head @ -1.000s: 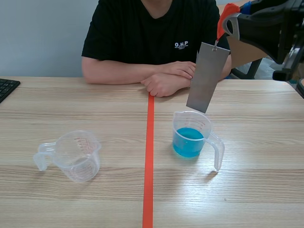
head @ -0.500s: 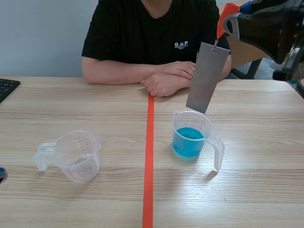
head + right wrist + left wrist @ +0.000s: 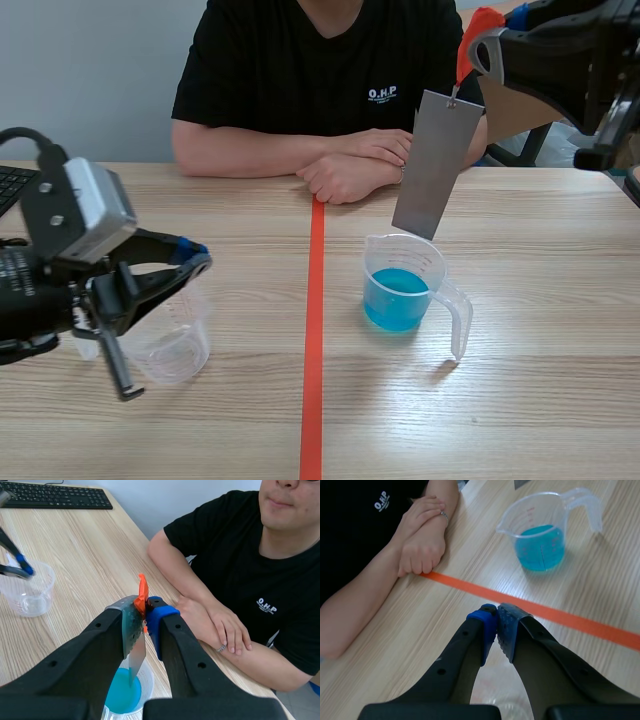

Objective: Do the redox reaction experiment.
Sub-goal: 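Raise the plate and point at it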

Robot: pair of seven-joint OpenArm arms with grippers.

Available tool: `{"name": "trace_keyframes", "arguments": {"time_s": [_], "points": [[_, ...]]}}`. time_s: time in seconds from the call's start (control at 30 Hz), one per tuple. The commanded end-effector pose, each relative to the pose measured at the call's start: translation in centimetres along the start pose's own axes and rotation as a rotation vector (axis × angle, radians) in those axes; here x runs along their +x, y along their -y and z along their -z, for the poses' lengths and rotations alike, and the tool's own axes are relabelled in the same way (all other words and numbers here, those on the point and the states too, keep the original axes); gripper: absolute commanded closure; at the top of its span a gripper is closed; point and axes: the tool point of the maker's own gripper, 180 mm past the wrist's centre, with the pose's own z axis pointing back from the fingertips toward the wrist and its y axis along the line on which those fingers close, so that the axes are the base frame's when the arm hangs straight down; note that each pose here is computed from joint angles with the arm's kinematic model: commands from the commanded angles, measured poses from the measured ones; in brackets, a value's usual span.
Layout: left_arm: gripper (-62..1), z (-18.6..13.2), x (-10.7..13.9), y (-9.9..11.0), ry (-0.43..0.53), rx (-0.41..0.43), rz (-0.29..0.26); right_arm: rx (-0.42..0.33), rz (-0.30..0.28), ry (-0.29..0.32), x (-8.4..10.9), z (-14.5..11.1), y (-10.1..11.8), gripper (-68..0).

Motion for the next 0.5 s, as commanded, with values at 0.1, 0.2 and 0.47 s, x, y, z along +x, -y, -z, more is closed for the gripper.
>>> {"name": "trace_keyframes", "arguments": {"time_s": [0.1, 0.2, 0.47], "points": [[-4.0, 2.8, 0.1, -0.4, 0.027, 0.042, -0.005, 0.001, -0.022, 0.033, 1.2, -0.1, 0.2, -1.7], [-4.0, 4.3, 0.3, -0.6, 0.043, 0.059, -0.016, 0.001, -0.022, 0.033, 1.2, -0.1, 0.2, -1.7], [-4.0, 8.2, -0.4, -1.5, 0.01, 0.103, -0.021, 0.001, -0.022, 0.033, 1.2, -0.1, 0.2, -1.7]]}}
